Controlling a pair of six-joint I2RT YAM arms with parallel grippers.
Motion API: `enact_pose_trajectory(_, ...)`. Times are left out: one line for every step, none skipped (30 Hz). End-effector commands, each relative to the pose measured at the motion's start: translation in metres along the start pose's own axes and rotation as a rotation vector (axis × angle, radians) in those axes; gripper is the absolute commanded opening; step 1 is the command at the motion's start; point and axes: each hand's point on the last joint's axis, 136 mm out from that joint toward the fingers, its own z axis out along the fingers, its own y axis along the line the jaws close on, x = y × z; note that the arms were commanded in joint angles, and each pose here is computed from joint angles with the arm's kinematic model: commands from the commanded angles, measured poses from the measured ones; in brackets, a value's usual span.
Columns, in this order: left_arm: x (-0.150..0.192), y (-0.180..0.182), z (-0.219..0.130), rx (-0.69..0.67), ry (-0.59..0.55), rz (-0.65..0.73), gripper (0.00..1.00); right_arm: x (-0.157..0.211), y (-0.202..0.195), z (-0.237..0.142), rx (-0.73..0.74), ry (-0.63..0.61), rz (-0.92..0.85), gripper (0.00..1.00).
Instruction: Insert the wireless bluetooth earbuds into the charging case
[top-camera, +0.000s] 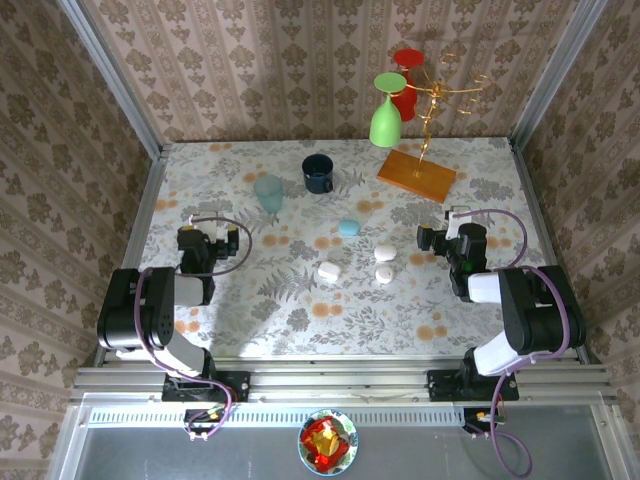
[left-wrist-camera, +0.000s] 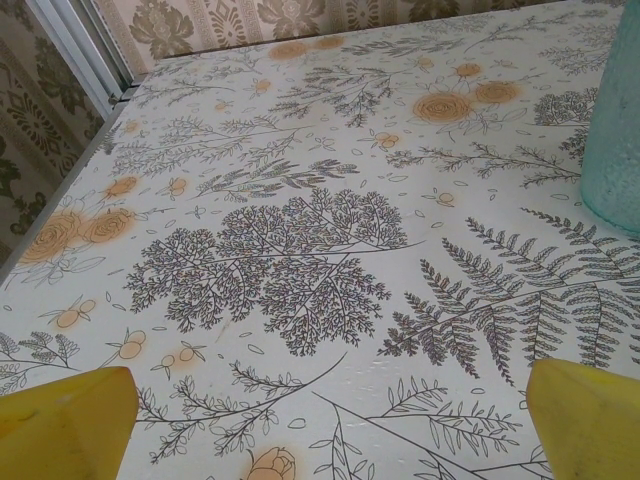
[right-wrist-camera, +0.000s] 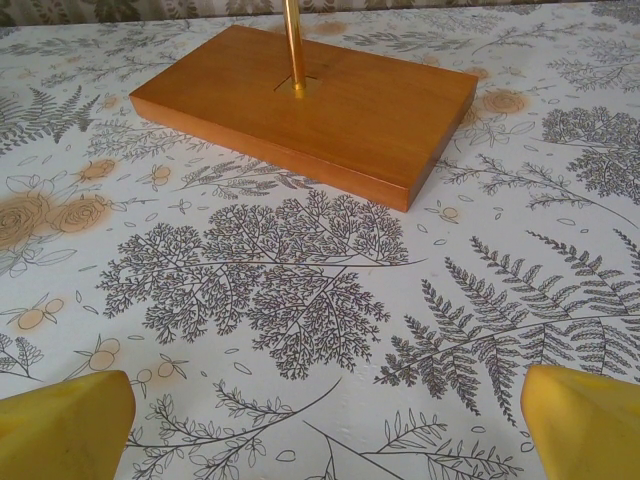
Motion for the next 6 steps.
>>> enact_pose_trajectory(-0.0109, 0.0011, 0.0037, 0.004, -0.022, -0.011, 1.0, -0.0171, 0.0017, 0.0018, -0.007, -0.052, 0.008, 1.0)
enact_pose_trajectory(-0.01, 0.0009, 0.0042, 0.016, -0.017, -0.017, 1.0, -0.0173, 0.0015, 0.0018, -0.007, -0.053, 0.009, 1.0)
enact_pose_trajectory(-0.0099, 0.0015, 0.0041, 0.02, -0.019, -0.022, 1.0, -0.0169, 0.0017, 0.0019, -0.008, -0.052, 0.008, 1.0)
enact_pose_trajectory(-0.0097, 0.0015, 0.0041, 0.02, -0.018, -0.021, 1.0, -0.0176, 0.0018, 0.0015, -0.008, -0.054, 0.008, 1.0)
enact_pose_trajectory(-0.01, 0.0011, 0.0036, 0.021, -0.021, -0.019, 1.0, -0.0182, 0.0008, 0.0014, -0.005, -0.056, 0.009, 1.0)
enact_pose_trajectory(-0.0101, 0.0015, 0.0033, 0.02, -0.023, -0.02, 1.0, -0.0175, 0.001, 0.0011, -0.006, -0.055, 0.009, 1.0)
